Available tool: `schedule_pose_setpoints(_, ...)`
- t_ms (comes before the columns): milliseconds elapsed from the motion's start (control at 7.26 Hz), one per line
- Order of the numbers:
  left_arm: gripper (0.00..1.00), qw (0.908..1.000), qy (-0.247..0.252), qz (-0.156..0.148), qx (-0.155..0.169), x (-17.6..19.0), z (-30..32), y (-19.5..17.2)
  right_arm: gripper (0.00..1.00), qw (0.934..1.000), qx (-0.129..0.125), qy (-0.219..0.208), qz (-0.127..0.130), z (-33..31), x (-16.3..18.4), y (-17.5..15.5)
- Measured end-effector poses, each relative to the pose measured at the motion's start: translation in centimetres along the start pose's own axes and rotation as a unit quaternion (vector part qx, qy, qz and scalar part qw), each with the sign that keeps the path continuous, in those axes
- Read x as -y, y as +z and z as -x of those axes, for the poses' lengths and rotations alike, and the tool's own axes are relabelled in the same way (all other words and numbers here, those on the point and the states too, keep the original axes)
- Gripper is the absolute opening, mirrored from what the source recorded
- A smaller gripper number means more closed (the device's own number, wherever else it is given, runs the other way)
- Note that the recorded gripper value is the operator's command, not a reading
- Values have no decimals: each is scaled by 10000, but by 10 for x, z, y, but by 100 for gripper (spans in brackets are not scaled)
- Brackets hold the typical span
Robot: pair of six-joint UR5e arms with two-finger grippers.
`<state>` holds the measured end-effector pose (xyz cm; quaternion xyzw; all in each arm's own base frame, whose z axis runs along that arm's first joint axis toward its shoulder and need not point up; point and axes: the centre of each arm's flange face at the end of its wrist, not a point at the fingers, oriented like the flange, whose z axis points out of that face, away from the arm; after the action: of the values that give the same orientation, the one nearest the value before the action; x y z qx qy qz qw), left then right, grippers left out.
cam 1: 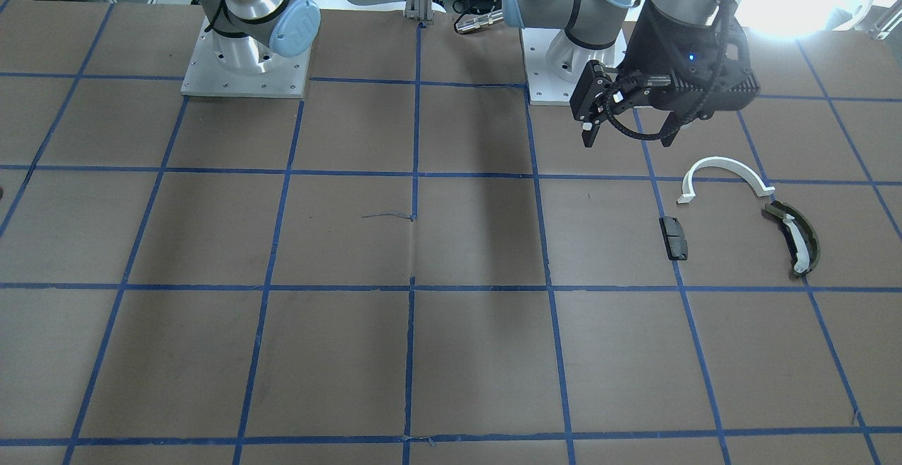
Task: Place bearing gear from tray to pile
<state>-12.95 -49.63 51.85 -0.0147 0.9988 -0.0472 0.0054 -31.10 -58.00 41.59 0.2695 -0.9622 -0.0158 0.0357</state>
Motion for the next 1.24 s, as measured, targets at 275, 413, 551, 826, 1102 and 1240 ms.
schedule_pose_setpoints(275,100,10000,56,35,12,-5,2,7,93,9998,120,-130,15,-55,-40,67)
schedule_pose_setpoints(413,100,10000,72,40,15,-6,3,8,93,9996,134,-229,14,-68,-49,92)
schedule_pose_setpoints(551,100,10000,78,45,16,-6,3,9,93,9992,132,-368,8,-78,-58,120)
schedule_pose_setpoints(826,100,10000,82,47,16,-6,3,9,94,9988,101,-473,-24,-88,-80,169)
schedule_pose_setpoints(1102,100,10000,81,17,11,-6,3,8,94,9986,206,-413,-241,-87,-98,209)
schedule_pose_setpoints(1240,100,10000,79,4,9,-5,3,8,93,9979,197,-528,-314,-84,-105,224)
